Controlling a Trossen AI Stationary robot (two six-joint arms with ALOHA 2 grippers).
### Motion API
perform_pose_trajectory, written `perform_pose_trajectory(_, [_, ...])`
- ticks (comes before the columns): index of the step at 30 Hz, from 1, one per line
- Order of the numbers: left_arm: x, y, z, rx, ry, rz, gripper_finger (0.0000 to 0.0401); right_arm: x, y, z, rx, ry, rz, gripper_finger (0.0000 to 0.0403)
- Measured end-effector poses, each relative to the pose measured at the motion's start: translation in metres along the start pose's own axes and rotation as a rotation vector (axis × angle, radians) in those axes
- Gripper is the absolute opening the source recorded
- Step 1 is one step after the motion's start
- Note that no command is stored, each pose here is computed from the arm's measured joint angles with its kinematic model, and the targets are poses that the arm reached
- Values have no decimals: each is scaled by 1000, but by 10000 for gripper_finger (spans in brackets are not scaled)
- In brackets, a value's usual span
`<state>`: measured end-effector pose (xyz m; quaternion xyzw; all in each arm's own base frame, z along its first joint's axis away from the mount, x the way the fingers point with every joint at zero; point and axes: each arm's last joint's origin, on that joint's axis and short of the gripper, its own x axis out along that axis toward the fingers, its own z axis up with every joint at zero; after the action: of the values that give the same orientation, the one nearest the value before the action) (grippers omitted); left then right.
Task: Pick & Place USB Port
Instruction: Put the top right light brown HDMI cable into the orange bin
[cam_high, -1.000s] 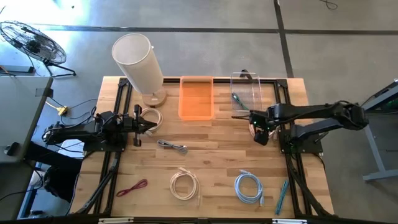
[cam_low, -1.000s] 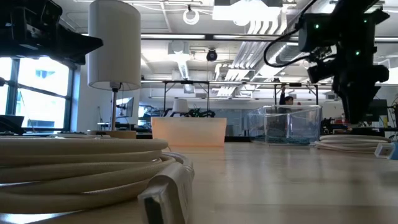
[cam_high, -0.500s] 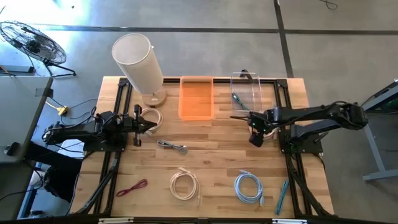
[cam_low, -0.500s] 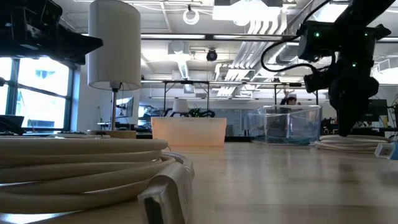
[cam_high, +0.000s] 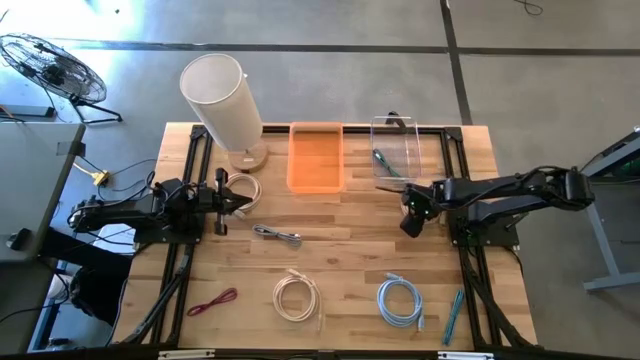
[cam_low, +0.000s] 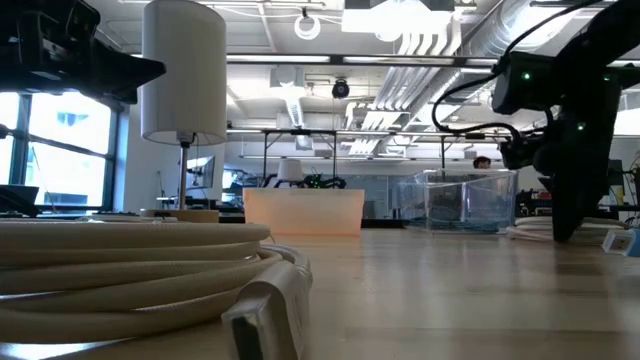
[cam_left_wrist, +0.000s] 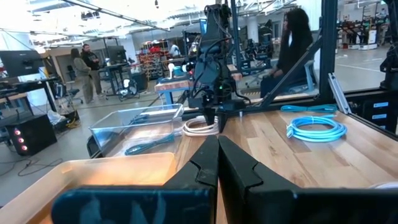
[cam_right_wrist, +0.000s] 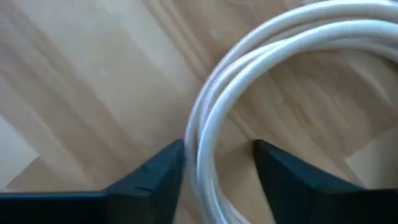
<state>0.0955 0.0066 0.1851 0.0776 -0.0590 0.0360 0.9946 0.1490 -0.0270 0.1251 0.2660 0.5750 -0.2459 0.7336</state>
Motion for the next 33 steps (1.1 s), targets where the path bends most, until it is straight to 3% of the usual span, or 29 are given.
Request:
perform_pose_trajectory(4, [0, 0, 0, 0, 0, 0, 0, 0, 1, 1, -7, -10, 6, 38])
perform_pose_trajectory(5, [0, 0, 0, 0, 0, 0, 0, 0, 1, 1, -13, -13, 19, 24])
perform_pose_trajectory(12, [0, 0, 1, -5, -7, -2, 0, -3, 11, 7, -39, -36, 139, 13])
perform_pose_trajectory(16, [0, 0, 4, -70, -43, -3, 0, -18, 29, 16, -90, -52, 245, 12])
perform_pose_trajectory(22, [-1, 0, 14, -112, -149, -75, 0, -62, 72, 33, -240, -159, 396, 8])
perform_pose_trajectory(26, [-1, 1, 16, -189, -169, -47, 5, -99, 92, 44, -361, -253, 443, 8])
perform_pose_trajectory(33, [-2, 2, 21, -228, -222, -47, 76, -159, 106, 64, -472, -434, 478, 8])
